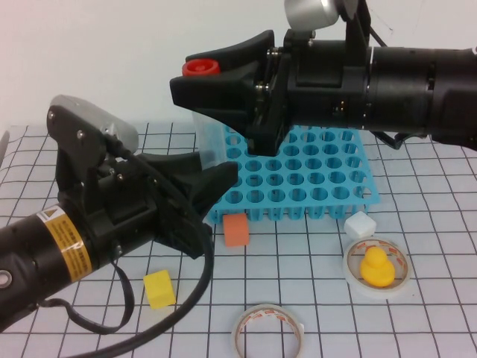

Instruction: Place the test tubes

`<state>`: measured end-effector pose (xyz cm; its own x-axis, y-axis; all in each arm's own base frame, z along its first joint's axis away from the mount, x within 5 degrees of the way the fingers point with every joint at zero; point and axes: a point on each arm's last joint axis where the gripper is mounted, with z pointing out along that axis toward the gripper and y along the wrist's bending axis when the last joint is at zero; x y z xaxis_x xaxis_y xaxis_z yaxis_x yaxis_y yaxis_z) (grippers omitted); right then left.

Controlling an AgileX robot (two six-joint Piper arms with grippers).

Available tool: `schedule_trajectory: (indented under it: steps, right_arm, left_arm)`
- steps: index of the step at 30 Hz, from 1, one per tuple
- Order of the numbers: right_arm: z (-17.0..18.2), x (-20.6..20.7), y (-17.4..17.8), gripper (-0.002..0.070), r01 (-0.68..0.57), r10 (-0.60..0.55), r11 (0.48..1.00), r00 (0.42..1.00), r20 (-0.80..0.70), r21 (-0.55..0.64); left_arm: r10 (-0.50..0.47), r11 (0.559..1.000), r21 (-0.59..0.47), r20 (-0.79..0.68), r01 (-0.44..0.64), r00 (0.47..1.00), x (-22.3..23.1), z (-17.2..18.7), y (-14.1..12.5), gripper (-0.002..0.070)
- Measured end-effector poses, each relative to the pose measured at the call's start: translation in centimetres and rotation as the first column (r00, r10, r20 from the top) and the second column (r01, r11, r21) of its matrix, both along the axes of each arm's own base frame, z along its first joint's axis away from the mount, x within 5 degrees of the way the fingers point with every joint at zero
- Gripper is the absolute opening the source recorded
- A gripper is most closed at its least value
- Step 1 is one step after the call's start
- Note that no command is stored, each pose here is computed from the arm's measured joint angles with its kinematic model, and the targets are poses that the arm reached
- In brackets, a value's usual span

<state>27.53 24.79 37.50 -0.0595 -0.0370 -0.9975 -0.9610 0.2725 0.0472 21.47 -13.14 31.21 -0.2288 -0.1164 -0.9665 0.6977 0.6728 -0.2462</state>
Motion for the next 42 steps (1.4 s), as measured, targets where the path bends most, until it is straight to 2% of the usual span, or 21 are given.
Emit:
schedule_trajectory:
  steps: [4, 5, 10, 15, 18, 20, 24, 26, 30, 36, 39, 42]
  right_arm:
    - [0.0, 0.0, 0.0, 0.0281, 0.000, 0.000, 1.000, 1.000, 0.001, -0.002]
    - [0.0, 0.0, 0.0, 0.0281, 0.000, 0.000, 1.000, 1.000, 0.001, -0.002]
    - [-0.1, 0.3, -0.1, 0.0280, 0.028, -0.028, 1.000, 1.000, 0.007, -0.009]
    - [0.2, 0.9, -0.6, 0.0280, 0.138, -0.138, 0.990, 0.990, 0.019, -0.024]
    - [0.9, 1.0, -1.2, 0.0280, 0.203, -0.202, 0.979, 0.979, 0.040, -0.022]
    - [1.5, 0.9, -1.6, 0.0280, 0.231, -0.230, 0.973, 0.972, 0.049, -0.012]
    - [1.4, 0.4, -2.2, 0.0280, 0.261, -0.260, 0.965, 0.965, 0.039, -0.016]
    - [0.8, 0.1, -2.5, 0.0280, 0.267, -0.266, 0.963, 0.964, 0.026, -0.032]
    - [-0.5, -0.6, -2.9, 0.0280, 0.267, -0.267, 0.962, 0.964, -0.001, -0.062]
    - [-1.2, -2.7, -4.2, 0.0280, 0.260, -0.262, 0.963, 0.965, -0.014, -0.075]
    - [-1.1, -3.9, -4.9, 0.0280, 0.255, -0.256, 0.964, 0.967, -0.011, -0.070]
    - [-1.0, -4.8, -5.5, 0.0280, 0.256, -0.257, 0.965, 0.966, -0.007, -0.066]
  left_arm:
    - [-0.007, 1.000, 0.018, 0.008, 0.007, 1.000, 0.0, -0.1, 0.0, 0.0218]
    - [-0.010, 1.000, 0.024, 0.010, 0.010, 1.000, 0.0, -0.1, 0.0, 0.0240]
    - [0.023, 0.997, 0.073, 0.002, -0.023, 1.000, 0.1, -0.4, 0.3, 0.0441]
    - [0.102, 0.981, 0.162, 0.032, -0.106, 0.994, -0.9, 0.5, 1.6, 0.0483]
    - [0.146, 0.962, 0.216, 0.102, -0.165, 0.984, -2.5, 1.9, 2.9, 0.0435]
    - [0.163, 0.951, 0.236, 0.163, -0.199, 0.973, -4.3, 2.7, 3.9, 0.0342]
    - [0.163, 0.948, 0.231, 0.234, -0.217, 0.959, -8.1, 2.6, 5.5, 0.0101]
    - [0.163, 0.953, 0.210, 0.247, -0.217, 0.955, -9.9, 1.8, 6.2, 0.0046]
    - [0.200, 0.961, 0.142, 0.241, -0.239, 0.950, -12.9, -0.8, 7.7, 0.0008]
    - [0.237, 0.962, 0.076, 0.244, -0.262, 0.940, -15.5, -4.8, 9.0, 0.0000]
    - [0.284, 0.950, 0.056, 0.253, -0.307, 0.925, -15.9, -6.1, 9.7, 0.0000]
    - [0.375, 0.919, 0.020, 0.275, -0.395, 0.885, -15.9, -6.1, 10.6, 0.0000]
